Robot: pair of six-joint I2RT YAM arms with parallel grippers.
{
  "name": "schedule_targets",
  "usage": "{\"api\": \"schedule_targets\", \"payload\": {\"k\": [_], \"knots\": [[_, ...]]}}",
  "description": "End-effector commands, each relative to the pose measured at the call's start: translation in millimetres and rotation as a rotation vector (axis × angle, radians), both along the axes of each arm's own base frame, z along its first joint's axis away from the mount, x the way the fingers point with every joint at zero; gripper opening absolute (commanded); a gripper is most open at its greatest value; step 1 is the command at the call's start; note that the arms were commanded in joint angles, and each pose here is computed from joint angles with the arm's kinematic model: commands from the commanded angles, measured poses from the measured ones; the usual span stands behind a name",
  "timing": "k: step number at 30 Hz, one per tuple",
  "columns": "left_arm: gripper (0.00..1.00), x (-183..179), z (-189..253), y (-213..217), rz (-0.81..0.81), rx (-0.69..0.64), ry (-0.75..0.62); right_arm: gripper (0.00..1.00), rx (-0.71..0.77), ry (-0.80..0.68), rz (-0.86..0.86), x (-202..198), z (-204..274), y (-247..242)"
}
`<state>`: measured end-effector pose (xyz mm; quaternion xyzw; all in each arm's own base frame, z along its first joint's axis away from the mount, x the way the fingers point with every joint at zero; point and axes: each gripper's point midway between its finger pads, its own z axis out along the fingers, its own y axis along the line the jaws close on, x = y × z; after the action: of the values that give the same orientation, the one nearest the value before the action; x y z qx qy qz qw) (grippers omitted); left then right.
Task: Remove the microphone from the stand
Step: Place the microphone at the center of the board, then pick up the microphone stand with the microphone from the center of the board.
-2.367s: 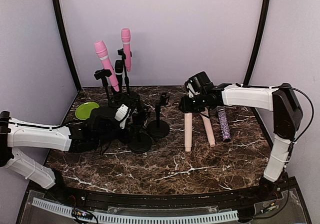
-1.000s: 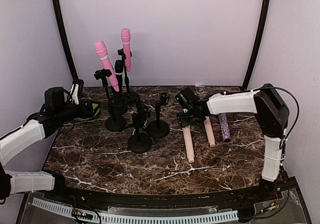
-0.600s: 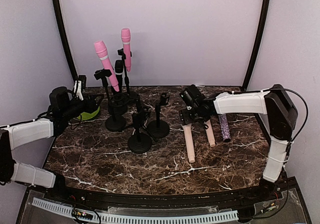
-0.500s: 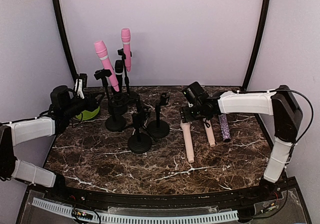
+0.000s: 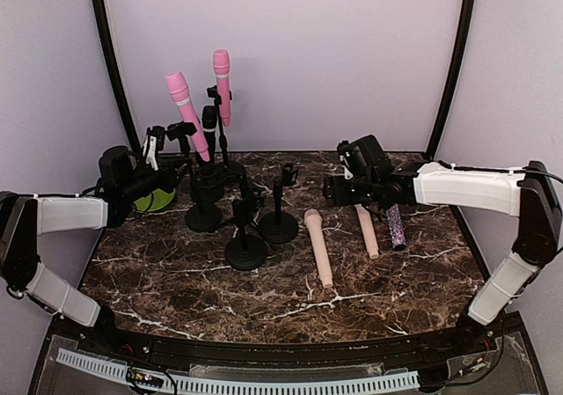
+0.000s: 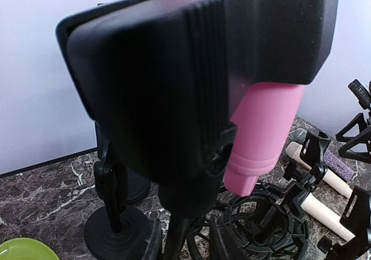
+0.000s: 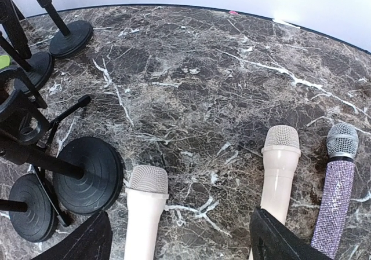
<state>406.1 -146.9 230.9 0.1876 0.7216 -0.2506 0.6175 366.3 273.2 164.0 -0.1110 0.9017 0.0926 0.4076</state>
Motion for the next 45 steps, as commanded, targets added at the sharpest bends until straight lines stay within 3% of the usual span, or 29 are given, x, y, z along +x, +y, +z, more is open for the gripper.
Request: {"api": "schedule_targets", "payload": {"k": [1,14,21,34,40,45], "knots": [[0.26,7.3,22.7,1.0,0.004,0.034,-0.110,0.83,0.098,-0.056,-0.005,-2.6,23.2,4.0],[0.18,19.4,18.5,-1.1,0.005,0.032,-0.178,0.83,0.153,-0.038,-0.039,-12.2,15.6,-4.5],[0.00,14.1,29.4,4.4,0.037,0.073,-0.264,0.84,0.171,-0.051,-0.062,-15.1,19.6,-13.7],[0.00,-25.1,91.5,31.7,0.199,0.099,-0.378,0.84,0.227,-0.087,-0.095,-20.7,32.8,-28.2],[0.00,-52.8,109.8,7.1,0.131,0.101,-0.289,0.84,0.309,-0.173,-0.025,-28.9,73.5,-24.6],[0.00,-73.8,129.5,-14.5,0.046,0.075,-0.220,0.87,0.439,-0.300,0.158,-49.5,131.5,-8.4]]}}
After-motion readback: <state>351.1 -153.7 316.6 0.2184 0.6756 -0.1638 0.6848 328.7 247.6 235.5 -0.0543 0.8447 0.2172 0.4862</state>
